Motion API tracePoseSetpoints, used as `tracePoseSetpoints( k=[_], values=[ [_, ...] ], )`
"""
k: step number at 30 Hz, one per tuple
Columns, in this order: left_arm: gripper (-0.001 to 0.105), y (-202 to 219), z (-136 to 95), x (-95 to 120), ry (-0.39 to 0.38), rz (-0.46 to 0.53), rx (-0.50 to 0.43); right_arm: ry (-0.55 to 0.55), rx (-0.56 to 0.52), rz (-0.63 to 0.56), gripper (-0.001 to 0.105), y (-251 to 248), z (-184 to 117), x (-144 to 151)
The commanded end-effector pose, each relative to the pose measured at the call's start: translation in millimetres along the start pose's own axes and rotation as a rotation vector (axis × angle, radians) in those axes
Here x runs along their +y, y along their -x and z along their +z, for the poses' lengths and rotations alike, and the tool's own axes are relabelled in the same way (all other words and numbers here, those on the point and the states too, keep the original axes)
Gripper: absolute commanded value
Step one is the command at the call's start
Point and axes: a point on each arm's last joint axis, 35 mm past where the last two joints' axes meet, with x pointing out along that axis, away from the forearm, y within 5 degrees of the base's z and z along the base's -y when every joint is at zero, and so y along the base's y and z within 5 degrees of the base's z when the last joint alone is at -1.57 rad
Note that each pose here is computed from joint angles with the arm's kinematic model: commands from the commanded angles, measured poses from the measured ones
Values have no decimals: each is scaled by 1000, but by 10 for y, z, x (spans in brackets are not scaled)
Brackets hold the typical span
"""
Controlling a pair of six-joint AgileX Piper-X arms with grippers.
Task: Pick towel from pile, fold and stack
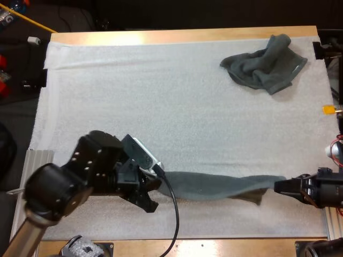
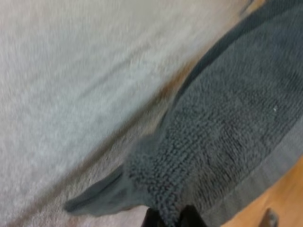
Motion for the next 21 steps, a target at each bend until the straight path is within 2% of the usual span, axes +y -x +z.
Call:
tracePoseSetpoints(
  k=[1, 7, 11, 21],
  values=[
    [0, -68, 12, 47, 12, 11, -14, 22, -12, -13, 0, -62, 42, -48],
    [0, -431, 100, 416, 96, 51, -87, -44, -52, -19, 0, -540, 326, -393],
    [0, -631, 253, 717, 159, 88, -132, -102, -58, -8, 0, -858, 587, -601],
    [0, -1142, 589, 1336, 287, 58, -142, -253, -67, -5, 0, -1478, 1013, -1032]
  ],
)
